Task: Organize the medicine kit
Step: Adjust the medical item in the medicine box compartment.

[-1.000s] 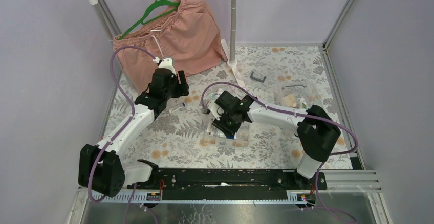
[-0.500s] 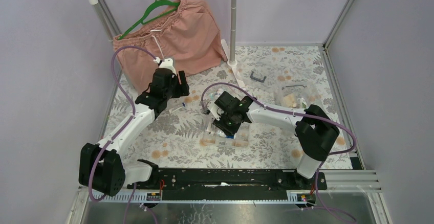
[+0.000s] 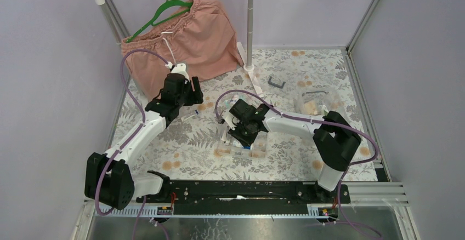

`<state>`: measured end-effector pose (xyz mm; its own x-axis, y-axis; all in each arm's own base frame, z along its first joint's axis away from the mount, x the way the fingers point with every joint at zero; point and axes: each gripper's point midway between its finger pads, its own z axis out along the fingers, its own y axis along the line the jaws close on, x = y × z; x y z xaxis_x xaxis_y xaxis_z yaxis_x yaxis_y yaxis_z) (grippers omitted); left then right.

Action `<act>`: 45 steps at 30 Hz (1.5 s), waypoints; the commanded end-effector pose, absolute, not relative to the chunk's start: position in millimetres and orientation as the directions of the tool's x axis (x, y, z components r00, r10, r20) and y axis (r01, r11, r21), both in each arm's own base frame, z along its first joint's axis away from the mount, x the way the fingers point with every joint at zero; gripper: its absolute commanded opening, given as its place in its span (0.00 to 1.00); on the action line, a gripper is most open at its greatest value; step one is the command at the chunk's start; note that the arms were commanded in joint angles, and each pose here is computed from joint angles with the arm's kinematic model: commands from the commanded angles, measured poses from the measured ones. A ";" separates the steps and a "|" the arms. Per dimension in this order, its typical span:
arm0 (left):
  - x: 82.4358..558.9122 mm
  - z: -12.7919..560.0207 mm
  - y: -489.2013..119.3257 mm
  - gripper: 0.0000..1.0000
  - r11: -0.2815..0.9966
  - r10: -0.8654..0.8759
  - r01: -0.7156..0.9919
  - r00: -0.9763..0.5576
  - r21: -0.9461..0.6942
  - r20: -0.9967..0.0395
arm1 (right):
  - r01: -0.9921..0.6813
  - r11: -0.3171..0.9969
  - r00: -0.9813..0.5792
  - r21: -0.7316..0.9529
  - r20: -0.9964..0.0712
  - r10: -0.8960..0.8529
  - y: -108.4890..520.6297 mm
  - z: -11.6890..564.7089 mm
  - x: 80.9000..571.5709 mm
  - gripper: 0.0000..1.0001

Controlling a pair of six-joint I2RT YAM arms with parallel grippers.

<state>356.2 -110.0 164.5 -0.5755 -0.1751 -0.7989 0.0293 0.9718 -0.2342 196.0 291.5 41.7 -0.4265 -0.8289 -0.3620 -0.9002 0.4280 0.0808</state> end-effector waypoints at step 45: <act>363.9 174.9 -104.9 0.75 0.972 -0.184 0.018 -0.555 -0.233 -0.811 | -0.920 0.369 -0.385 0.130 -0.472 -0.793 330.7 70.8 201.0 0.38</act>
